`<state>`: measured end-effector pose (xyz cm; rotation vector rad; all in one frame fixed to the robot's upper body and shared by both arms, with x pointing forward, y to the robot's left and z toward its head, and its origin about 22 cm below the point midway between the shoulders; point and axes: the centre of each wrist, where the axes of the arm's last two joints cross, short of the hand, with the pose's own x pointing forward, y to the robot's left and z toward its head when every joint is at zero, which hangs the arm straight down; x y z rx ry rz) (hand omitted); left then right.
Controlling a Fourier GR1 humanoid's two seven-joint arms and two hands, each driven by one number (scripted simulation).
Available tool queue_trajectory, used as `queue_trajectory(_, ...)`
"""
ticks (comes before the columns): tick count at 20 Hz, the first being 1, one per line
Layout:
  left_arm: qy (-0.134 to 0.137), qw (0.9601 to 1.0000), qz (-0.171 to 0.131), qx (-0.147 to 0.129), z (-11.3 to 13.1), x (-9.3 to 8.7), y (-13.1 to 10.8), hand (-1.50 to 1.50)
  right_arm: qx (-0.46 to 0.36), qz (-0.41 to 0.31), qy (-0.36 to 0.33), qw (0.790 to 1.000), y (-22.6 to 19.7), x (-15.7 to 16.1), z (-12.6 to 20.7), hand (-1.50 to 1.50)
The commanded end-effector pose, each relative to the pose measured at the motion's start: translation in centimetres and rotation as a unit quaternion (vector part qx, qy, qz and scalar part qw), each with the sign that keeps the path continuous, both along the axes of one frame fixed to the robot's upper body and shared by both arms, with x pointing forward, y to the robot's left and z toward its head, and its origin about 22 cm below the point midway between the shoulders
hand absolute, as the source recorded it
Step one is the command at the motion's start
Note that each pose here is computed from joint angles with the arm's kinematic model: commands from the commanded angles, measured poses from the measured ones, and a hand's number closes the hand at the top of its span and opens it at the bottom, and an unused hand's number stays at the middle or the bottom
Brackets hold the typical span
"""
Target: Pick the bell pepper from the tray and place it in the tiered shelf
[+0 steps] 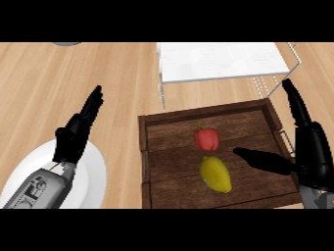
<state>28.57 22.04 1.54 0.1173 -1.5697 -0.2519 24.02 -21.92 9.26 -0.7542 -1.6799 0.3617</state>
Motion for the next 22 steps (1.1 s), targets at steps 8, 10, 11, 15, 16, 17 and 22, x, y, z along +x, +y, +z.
queue_trajectory(8, -0.001, 1.0, -0.009, 0.001, 0.0, 0.1, -0.2, 0.0, -0.223, -0.016, 0.194, 0.955, 6.5, -1.4, 5.2, -1.5)
queue_trajectory(10, 0.005, 0.9999, -0.016, -0.004, -0.3, 0.0, -0.3, 0.0, -0.255, -0.035, 0.215, 0.942, 7.2, -1.3, 6.4, -1.5)
queue_trajectory(11, -0.007, 1.0, -0.003, -0.003, 0.2, 0.7, 0.2, 0.0, -0.248, -0.037, 0.213, 0.944, 8.9, -2.1, 6.8, -1.5)
queue_trajectory(15, -0.001, 1.0, -0.008, 0.002, 0.9, -0.1, 0.9, 0.0, -0.247, -0.035, 0.228, 0.941, 11.9, -2.2, 6.3, -1.5)
queue_trajectory(16, 0.007, 1.0, 0.001, -0.002, -1.4, -0.7, 0.4, 0.0, -0.243, -0.036, 0.222, 0.944, 12.0, -2.0, 8.2, -1.5)
queue_trajectory(17, 0.001, 1.0, -0.004, -0.007, -1.2, 0.2, -1.2, 0.0, -0.251, -0.03, 0.227, 0.94, 12.6, -2.5, 6.7, -1.5)
queue_trajectory(22, -0.006, 0.9999, -0.006, 0.007, 0.2, -0.2, 0.6, 0.0, -0.242, -0.032, 0.216, 0.946, 14.4, -2.4, 7.2, -1.5)
